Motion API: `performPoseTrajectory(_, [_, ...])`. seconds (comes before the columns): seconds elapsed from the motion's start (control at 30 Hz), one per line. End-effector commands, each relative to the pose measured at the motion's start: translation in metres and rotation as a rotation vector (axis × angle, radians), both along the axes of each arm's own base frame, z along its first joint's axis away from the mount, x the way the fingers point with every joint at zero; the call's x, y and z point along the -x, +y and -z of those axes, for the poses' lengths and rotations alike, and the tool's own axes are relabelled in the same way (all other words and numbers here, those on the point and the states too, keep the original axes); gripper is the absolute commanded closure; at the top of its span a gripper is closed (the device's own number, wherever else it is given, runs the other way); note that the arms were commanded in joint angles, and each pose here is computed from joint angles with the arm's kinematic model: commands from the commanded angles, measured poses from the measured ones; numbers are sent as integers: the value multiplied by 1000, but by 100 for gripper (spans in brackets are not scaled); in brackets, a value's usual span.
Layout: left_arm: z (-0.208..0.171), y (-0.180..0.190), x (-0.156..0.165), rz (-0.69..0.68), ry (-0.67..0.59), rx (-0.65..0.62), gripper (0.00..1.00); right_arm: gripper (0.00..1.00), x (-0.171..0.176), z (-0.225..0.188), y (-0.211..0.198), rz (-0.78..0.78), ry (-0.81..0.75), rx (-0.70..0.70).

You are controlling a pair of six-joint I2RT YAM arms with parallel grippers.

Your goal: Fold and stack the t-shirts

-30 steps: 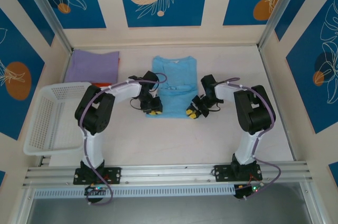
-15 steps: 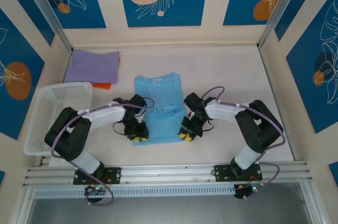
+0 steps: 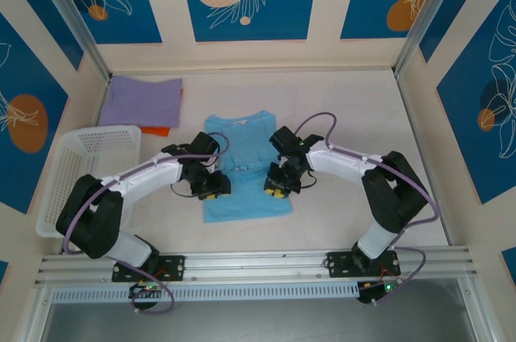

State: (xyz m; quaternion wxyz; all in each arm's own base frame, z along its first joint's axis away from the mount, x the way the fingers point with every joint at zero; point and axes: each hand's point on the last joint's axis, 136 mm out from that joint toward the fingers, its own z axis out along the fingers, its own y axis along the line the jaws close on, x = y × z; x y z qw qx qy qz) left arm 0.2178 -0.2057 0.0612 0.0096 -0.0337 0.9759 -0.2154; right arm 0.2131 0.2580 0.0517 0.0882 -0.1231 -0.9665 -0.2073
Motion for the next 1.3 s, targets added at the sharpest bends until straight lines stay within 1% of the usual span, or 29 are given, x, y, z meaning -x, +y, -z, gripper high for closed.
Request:
performPoseTrajectory(0.0, [4,-1,-26,-88,-53,44,56,79,-19,11,4,0,23,27])
performPoseTrajectory(0.1, [5,-3,-41,-126,-95,75,55,80,-34,17,9,1,39,31])
performPoseTrajectory(0.2, [6,-4,-52,-137,-124,79,52,80,-48,15,11,0,32,48])
performPoseTrajectory(0.33, [8,-5,-64,-156,-130,89,48,80,-63,19,7,44,58,56])
performPoseTrajectory(0.5, [1,-2,-83,-180,-159,96,42,80,-79,23,1,110,91,44])
performPoseTrajectory(0.67, [-16,1,-105,-187,-193,117,40,80,-96,21,0,177,114,15])
performPoseTrajectory(0.8, [-39,5,-110,-154,-227,97,40,78,-108,16,-2,211,126,-1])
performPoseTrajectory(0.87, [-50,11,-106,-110,-236,24,40,77,-113,13,-5,231,129,-10])
performPoseTrajectory(0.93, [-58,13,-101,-35,-273,-70,41,77,-117,12,-8,247,128,-16])
performPoseTrajectory(0.97, [-61,10,-98,-3,-288,-88,43,77,-117,13,-11,251,131,-14])
performPoseTrajectory(1.1, [-54,-5,-90,25,-268,-15,56,77,-118,17,-17,261,137,-9])
performPoseTrajectory(1.2, [-39,-10,-88,43,-239,0,58,77,-116,24,-23,267,146,17])
performPoseTrajectory(1.27, [-28,-10,-88,64,-223,-15,58,77,-112,30,-26,276,160,37])
